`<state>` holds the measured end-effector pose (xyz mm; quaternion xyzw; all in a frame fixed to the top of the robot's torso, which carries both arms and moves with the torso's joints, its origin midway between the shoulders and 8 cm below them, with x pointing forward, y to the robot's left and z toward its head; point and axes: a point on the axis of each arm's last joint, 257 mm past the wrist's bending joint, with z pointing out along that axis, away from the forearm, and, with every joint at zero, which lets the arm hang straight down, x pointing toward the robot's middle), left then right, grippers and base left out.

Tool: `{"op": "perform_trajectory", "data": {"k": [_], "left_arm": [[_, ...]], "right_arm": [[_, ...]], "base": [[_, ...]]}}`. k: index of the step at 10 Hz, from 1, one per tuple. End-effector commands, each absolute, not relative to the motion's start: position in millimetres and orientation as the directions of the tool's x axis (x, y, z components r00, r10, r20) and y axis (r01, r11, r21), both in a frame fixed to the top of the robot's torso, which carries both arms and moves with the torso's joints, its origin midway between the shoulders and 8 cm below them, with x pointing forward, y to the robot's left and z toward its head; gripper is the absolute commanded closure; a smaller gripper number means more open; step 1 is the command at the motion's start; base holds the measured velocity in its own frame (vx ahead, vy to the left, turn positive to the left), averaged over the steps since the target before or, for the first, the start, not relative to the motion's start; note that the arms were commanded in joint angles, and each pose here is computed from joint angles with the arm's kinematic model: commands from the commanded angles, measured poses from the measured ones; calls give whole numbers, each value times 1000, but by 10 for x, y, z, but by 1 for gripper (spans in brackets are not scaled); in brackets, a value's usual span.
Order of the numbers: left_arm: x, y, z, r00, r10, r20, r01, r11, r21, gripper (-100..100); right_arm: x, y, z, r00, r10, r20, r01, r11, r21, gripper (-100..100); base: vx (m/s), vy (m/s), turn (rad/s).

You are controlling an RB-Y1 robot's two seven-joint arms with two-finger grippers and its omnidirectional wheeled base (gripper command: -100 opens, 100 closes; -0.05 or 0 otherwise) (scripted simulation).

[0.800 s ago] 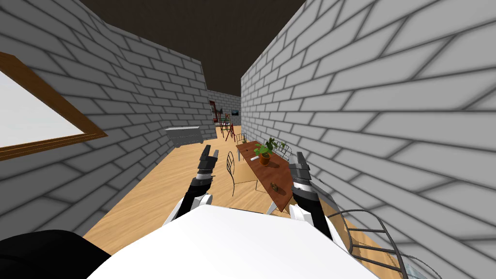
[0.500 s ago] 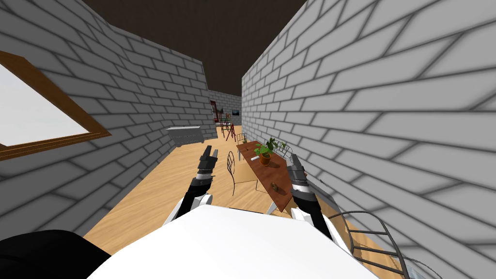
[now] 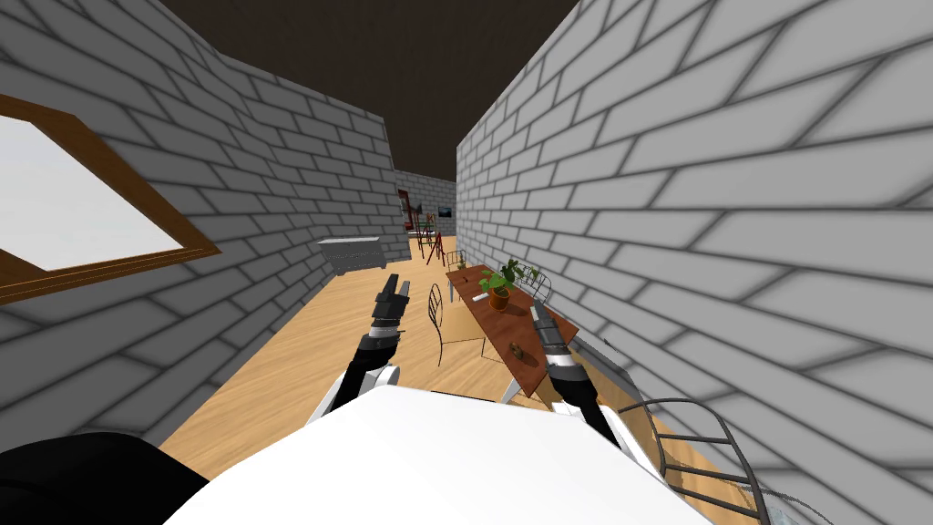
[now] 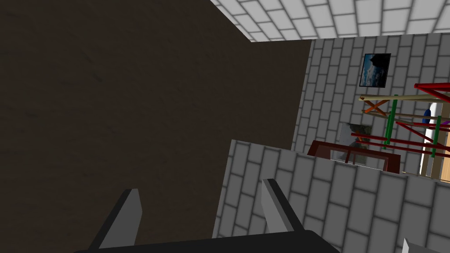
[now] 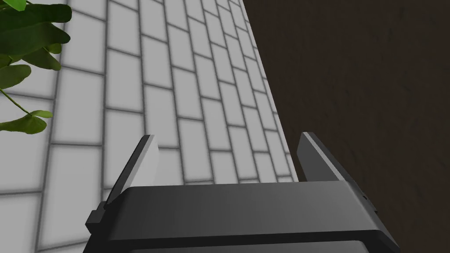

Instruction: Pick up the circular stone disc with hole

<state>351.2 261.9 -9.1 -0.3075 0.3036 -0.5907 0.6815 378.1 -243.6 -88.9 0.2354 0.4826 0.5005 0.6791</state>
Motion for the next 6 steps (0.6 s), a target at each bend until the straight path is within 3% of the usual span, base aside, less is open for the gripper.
{"op": "perform_trajectory", "data": {"k": [1,6], "left_arm": [[3512,2619,-91,118,-992,-50,618,113,-778,0],[3512,2619,-91,118,-992,-50,618,113,-778,0]], "right_arm": [[3787,-2407,-1176,-5,873,-487,-412,442,797,-100],[3727,-2478,-1992,-130,748,-651,-307,594,744,-100]], "base": [[-28,-10,40],[-31,-14,33]]}}
